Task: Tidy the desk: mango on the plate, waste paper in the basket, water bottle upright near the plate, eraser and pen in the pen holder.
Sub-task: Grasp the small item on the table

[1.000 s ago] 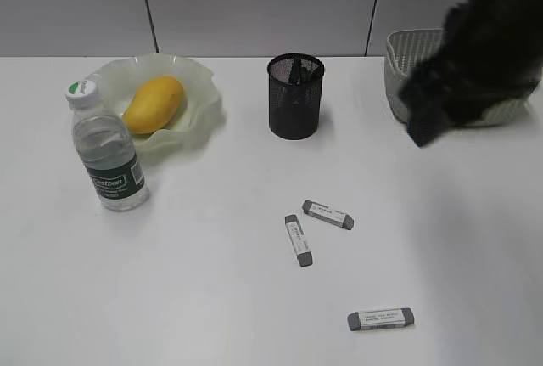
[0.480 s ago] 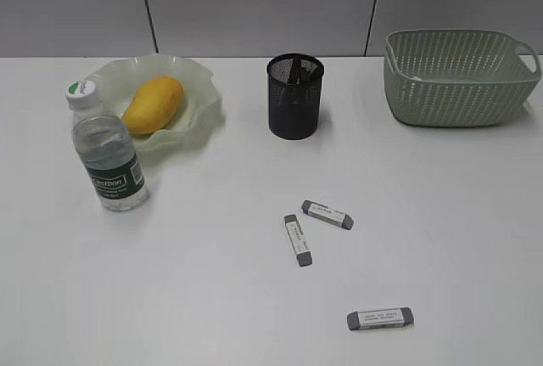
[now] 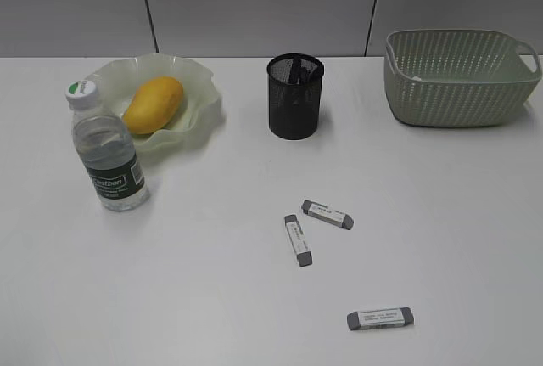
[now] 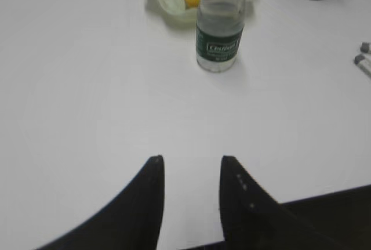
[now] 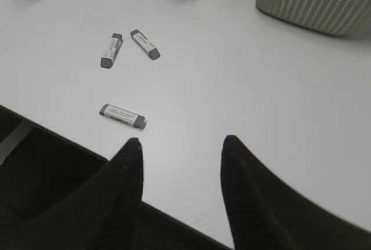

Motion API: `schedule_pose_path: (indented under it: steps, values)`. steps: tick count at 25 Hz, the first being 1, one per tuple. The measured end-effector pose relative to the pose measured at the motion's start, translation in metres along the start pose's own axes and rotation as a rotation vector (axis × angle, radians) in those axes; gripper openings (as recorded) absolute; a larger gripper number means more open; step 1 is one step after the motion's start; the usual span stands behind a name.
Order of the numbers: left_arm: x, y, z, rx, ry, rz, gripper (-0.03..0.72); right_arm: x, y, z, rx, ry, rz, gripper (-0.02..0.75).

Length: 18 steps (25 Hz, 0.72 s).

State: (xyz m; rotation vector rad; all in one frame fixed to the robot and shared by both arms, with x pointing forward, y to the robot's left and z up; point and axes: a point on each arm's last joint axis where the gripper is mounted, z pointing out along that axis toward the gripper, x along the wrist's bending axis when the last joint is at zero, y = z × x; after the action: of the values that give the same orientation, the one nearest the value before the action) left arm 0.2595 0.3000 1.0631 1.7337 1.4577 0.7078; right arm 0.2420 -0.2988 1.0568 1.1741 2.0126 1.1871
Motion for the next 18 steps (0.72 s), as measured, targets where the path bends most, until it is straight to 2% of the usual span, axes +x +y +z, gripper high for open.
schedule_pose_path:
  steps: [4,6,8,12,14,16,18]
  values:
    - [-0.006,0.023,0.025,0.126,-0.014,0.059,0.265,0.000,0.000,-0.001,-0.008,0.003,0.002,0.359]
    - [-0.012,0.038,0.042,0.183,-0.053,0.105,0.314,0.000,-0.001,-0.001,-0.007,0.002,0.004,0.358]
    - [-0.019,0.050,0.064,0.247,-0.107,0.107,0.365,0.001,-0.001,-0.001,-0.007,-0.010,0.022,0.358]
    - [-0.029,0.071,0.108,0.347,-0.154,0.060,0.396,0.002,0.000,-0.001,-0.009,-0.121,0.094,0.358]
    - [-0.032,0.079,0.124,0.360,-0.161,0.052,0.398,0.003,-0.001,-0.002,-0.019,-0.176,0.130,0.358]
    - [-0.042,0.087,0.139,0.370,-0.188,0.077,0.393,0.004,-0.003,-0.005,-0.047,-0.212,0.146,0.358]
    - [-0.060,0.092,0.153,0.389,-0.237,0.128,0.384,0.005,-0.004,-0.007,-0.064,-0.228,0.152,0.358]
